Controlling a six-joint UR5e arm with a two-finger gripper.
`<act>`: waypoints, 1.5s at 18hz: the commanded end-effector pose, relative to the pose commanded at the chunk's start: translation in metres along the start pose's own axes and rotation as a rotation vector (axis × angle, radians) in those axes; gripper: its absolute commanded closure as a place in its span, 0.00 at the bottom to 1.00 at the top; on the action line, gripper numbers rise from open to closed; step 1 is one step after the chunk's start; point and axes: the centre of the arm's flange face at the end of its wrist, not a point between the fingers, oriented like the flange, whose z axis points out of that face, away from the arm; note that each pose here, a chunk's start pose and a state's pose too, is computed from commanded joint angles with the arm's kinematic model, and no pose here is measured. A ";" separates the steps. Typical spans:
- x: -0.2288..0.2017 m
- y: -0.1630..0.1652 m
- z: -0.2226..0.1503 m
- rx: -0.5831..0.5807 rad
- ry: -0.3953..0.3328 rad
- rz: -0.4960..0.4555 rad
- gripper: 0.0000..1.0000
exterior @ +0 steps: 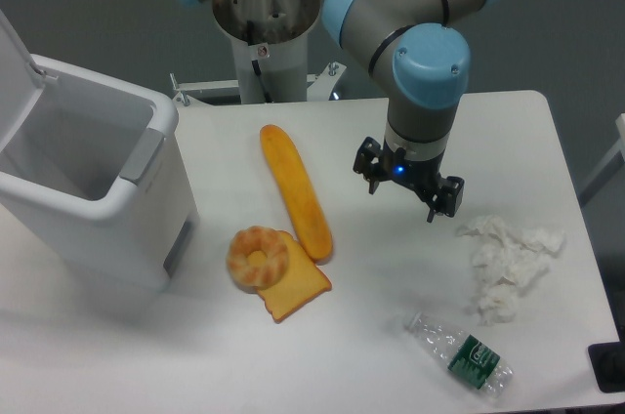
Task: Close the trash can
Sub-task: 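Move the gripper up and over toward the raised trash can lid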
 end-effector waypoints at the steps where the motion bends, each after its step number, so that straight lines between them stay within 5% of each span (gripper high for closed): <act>1: -0.001 0.000 0.000 0.000 0.000 0.000 0.00; 13: 0.028 -0.016 -0.028 0.032 -0.040 0.006 0.00; 27: 0.207 -0.022 -0.118 0.057 0.007 0.118 0.00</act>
